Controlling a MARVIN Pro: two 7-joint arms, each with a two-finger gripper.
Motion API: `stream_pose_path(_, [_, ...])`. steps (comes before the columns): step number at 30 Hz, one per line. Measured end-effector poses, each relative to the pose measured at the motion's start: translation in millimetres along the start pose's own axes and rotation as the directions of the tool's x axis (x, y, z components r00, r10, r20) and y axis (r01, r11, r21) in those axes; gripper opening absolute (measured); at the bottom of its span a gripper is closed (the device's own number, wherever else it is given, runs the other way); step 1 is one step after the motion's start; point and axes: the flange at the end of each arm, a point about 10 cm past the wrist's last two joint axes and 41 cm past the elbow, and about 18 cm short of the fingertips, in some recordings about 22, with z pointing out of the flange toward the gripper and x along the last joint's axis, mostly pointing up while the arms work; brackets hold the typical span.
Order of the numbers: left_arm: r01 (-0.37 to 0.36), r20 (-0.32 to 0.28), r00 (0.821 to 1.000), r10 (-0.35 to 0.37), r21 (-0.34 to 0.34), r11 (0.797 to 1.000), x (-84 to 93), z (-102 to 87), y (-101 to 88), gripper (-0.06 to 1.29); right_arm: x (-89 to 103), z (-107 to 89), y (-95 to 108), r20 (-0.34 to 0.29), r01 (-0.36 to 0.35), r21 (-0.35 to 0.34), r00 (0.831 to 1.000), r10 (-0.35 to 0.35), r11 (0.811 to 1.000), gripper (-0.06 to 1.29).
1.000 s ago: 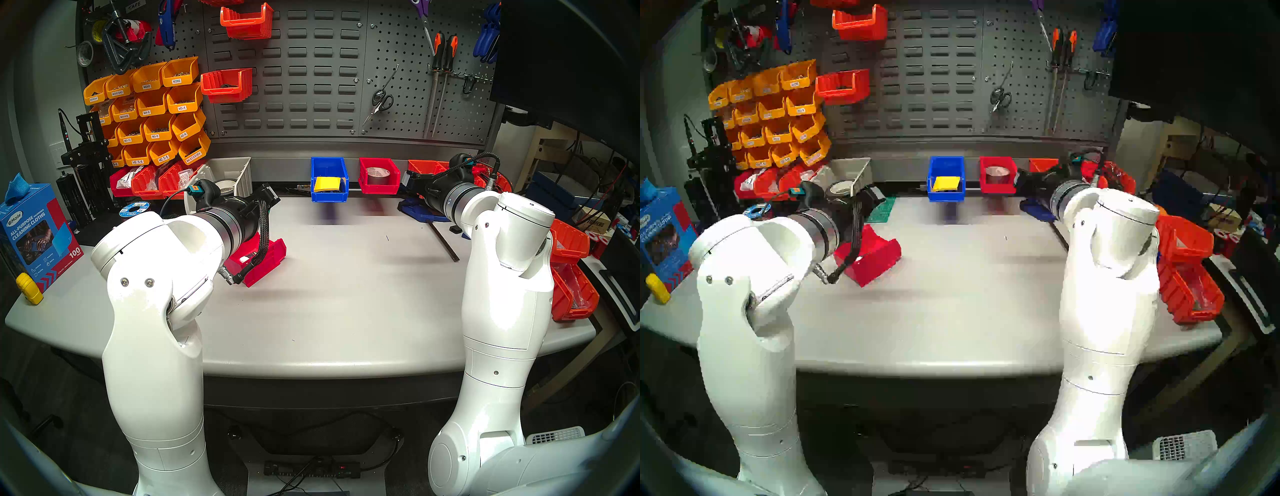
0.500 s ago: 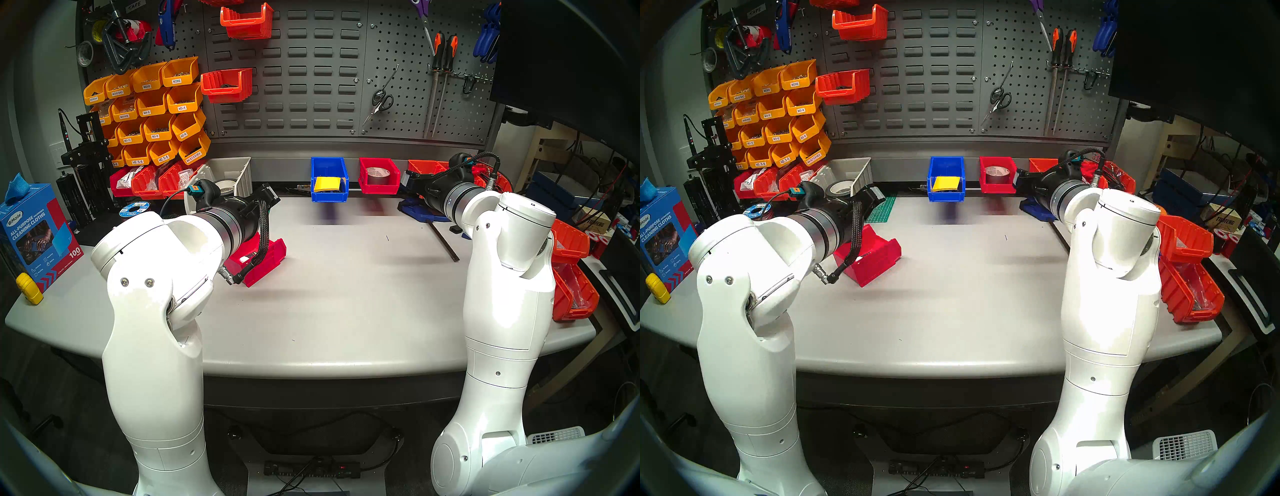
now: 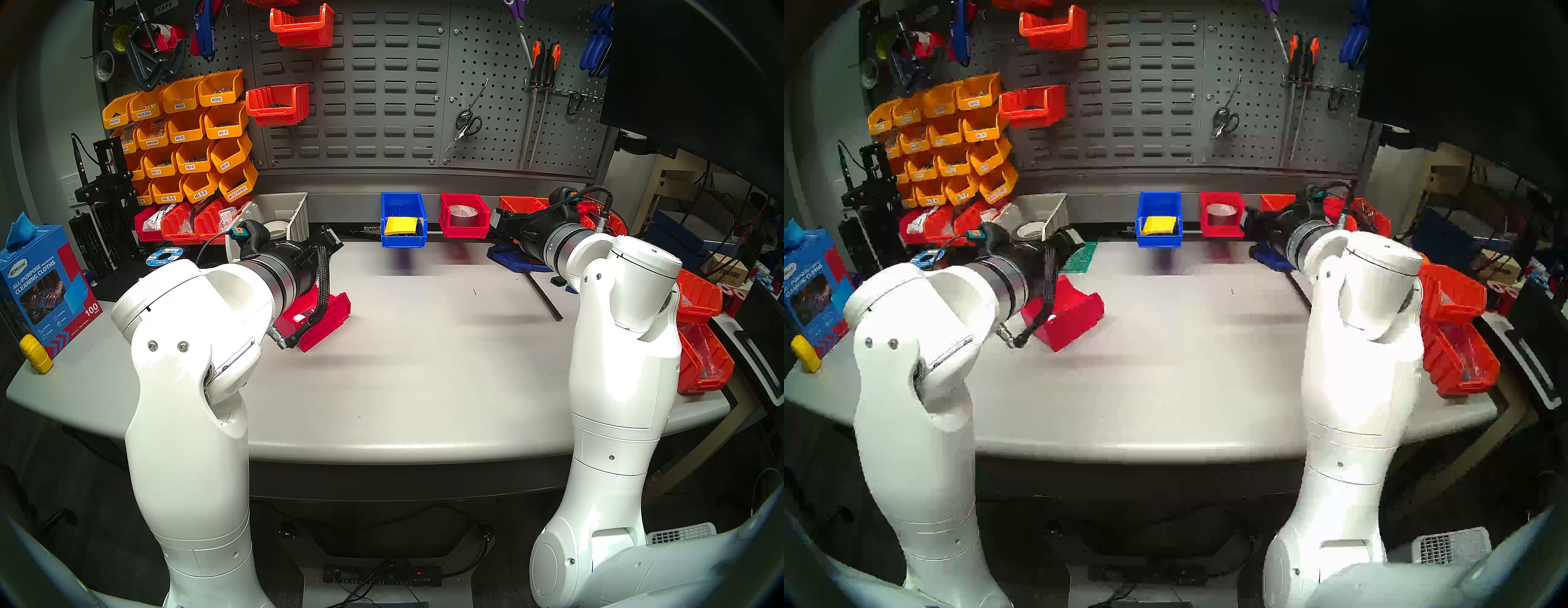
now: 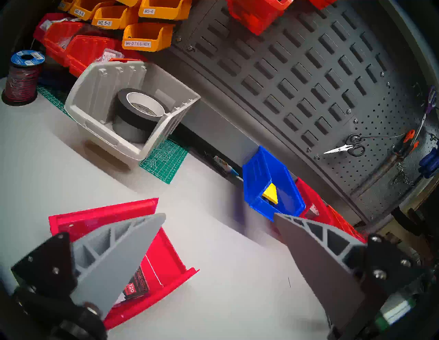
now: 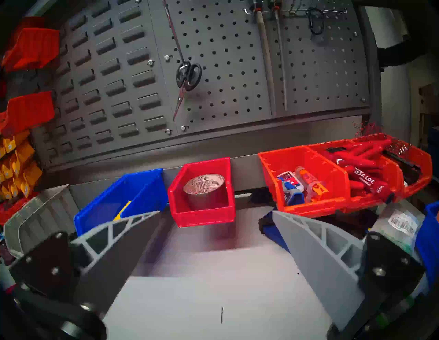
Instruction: Hang all the unorganized tool boxes onto the wall
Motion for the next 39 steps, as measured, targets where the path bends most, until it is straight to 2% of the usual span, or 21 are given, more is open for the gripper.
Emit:
stream_pose_path(5, [0.000,0.000,1.000,0.000,0.000,1.000,0.0,0.0,0.0,1.23,0.4,-1.0,-8.1,0.002,0.012,0.076,1.000,-0.012,0.997,1.21])
stream_pose_path(9, [0.000,0.000,1.000,0.000,0.000,1.000,0.0,0.0,0.0,1.23,-3.9,-4.0,-17.4,0.014,0.024,0.172,1.000,-0.026,0.985,1.21])
stream_pose_path(11, [0.000,0.000,1.000,0.000,0.000,1.000,0.0,0.0,0.0,1.23,-5.3,-4.7,-18.9,0.018,0.026,0.191,0.999,-0.030,0.981,1.21])
stream_pose_path(19, [0.000,0.000,1.000,0.000,0.000,1.000,0.0,0.0,0.0,1.23,-15.5,-12.1,-29.4,0.052,0.019,0.371,0.998,-0.041,0.928,1.21])
stream_pose_path(21, [0.000,0.000,1.000,0.000,0.000,1.000,0.0,0.0,0.0,1.23,-18.4,-14.6,-35.5,0.067,0.004,0.451,0.997,-0.039,0.892,1.21])
stream_pose_path(23, [0.000,0.000,1.000,0.000,0.000,1.000,0.0,0.0,0.0,1.23,-20.9,-15.1,-39.0,0.080,-0.009,0.496,0.996,-0.036,0.868,1.21])
stream_pose_path(24, [0.000,0.000,1.000,0.000,0.000,1.000,0.0,0.0,0.0,1.23,-23.7,-14.7,-41.2,0.094,-0.021,0.530,0.995,-0.034,0.848,1.21])
stream_pose_path(25, [0.000,0.000,1.000,0.000,0.000,1.000,0.0,0.0,0.0,1.23,-25.5,-14.3,-42.2,0.103,-0.028,0.547,0.994,-0.034,0.837,1.21])
stream_pose_path(26, [0.000,0.000,1.000,0.000,0.000,1.000,0.0,0.0,0.0,1.23,-29.1,-13.1,-44.0,0.119,-0.040,0.575,0.992,-0.035,0.817,1.21])
stream_pose_path(28, [0.000,0.000,1.000,0.000,0.000,1.000,0.0,0.0,0.0,1.23,-33.7,-11.3,-46.3,0.137,-0.051,0.604,0.990,-0.041,0.795,1.21])
stream_pose_path(29, [0.000,0.000,1.000,0.000,0.000,1.000,0.0,0.0,0.0,1.23,-38.2,-9.0,-48.7,0.151,-0.058,0.630,0.987,-0.049,0.775,1.21])
stream_pose_path(38, [0.000,0.000,1.000,0.000,0.000,1.000,-0.1,0.0,0.0,1.23,-54.1,5.4,-63.5,0.169,-0.063,0.700,0.983,-0.078,0.712,1.21])
stream_pose_path(39, [0.000,0.000,1.000,0.000,0.000,1.000,-0.1,0.0,0.0,1.23,-56.8,8.2,-66.6,0.166,-0.062,0.711,0.983,-0.082,0.700,1.21])
